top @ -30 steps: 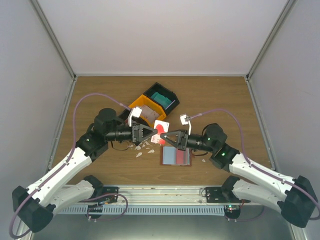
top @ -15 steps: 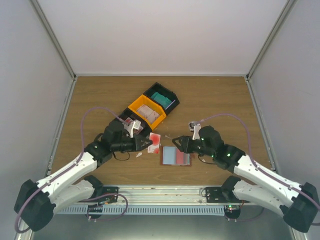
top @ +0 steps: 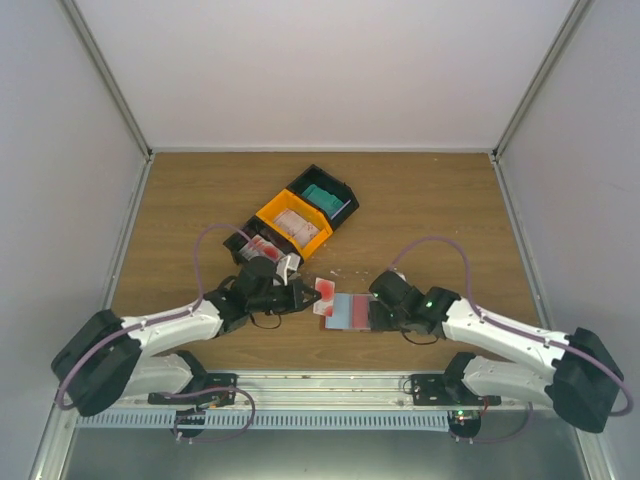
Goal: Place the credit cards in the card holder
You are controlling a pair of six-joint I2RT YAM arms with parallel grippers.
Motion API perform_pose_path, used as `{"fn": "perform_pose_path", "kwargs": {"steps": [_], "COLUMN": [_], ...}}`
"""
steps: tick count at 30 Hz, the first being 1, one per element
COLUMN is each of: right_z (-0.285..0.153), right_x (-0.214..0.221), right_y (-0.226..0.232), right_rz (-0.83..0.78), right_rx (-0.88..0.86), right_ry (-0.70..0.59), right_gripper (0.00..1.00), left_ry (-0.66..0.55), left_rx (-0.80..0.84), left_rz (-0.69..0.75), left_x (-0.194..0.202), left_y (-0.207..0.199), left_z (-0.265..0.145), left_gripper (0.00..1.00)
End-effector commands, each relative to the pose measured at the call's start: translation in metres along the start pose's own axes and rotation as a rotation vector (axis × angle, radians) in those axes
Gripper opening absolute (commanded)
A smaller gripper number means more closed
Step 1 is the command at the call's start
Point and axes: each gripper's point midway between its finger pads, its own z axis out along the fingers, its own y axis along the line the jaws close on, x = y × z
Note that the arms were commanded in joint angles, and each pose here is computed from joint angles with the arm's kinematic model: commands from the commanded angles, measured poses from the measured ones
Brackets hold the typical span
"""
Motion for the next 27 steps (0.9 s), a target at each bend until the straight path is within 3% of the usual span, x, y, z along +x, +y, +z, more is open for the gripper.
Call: {"fn": "perform_pose_path", "kwargs": {"steps": [1, 10, 18, 27], "right_z": [0.011, 0.031, 0.036, 0.019], "right_x": [0.005, 0.018, 0.031, 0.014], "right_y": [-0.002, -0.019, -0.032, -0.014], "right_rz": [-0.049, -0.009, 0.040, 0.056], "right_rx": [0.042, 0.123, 0.145, 0.026], "right_ry": [0.030, 0.058, 0.063, -0.025], "right_gripper": [0.56, 0.45, 0.43, 0.46], "left_ry": [-0.076, -0.088, -0.116, -0.126], "left_rx": [0.072, 0.058, 0.066, 0.002], "left_rz": [0.034, -0.060, -0.049, -0.007], "left_x": [-0.019, -0.003, 0.003, 0.004], "left_y": [-0.024, -0.012, -0.014, 0.000], "left_z": [0.011, 0.039, 0.054, 0.057], "left_gripper": [0.00, 0.00, 0.00, 0.00]}}
